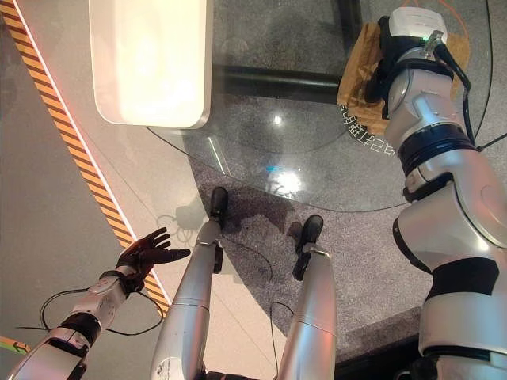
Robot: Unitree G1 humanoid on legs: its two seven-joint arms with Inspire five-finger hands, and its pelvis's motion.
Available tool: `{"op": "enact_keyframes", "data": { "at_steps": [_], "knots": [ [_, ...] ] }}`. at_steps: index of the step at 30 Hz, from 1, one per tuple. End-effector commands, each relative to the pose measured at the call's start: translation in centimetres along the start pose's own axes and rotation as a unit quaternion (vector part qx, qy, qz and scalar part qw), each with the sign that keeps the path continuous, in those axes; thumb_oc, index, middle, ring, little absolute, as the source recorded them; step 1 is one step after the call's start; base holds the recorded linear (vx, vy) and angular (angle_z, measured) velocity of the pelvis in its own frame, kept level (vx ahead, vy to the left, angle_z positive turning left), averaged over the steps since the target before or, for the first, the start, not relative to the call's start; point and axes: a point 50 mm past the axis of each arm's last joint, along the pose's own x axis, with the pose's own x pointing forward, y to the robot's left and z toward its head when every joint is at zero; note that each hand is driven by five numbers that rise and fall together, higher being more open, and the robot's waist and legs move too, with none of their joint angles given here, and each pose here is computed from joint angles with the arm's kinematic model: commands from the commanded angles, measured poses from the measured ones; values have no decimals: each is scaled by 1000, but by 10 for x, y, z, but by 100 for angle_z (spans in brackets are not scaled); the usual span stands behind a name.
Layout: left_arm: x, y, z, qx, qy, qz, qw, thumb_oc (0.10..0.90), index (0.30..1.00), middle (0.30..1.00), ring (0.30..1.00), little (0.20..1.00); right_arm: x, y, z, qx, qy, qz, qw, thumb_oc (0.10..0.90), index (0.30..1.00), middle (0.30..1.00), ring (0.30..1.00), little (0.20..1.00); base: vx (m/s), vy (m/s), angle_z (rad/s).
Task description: Wipe the table with a cloth and put it in the basket.
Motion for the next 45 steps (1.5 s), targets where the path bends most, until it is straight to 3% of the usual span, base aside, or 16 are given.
{"op": "enact_keyframes", "data": {
  "at_steps": [1, 45],
  "knots": [
    [-13, 30, -10, 6, 11, 39, 999, 800, 900, 900, 900, 900, 0, -31, -24, -41, 28, -50, 998, 100, 300, 300, 300, 200, 0, 0, 0],
    [-12, 27, -8, 6, 8, 34, 999, 800, 900, 900, 900, 900, 0, -27, -23, -35, 20, -53, 998, 100, 300, 300, 300, 200, 0, 0, 0]
  ]
}}
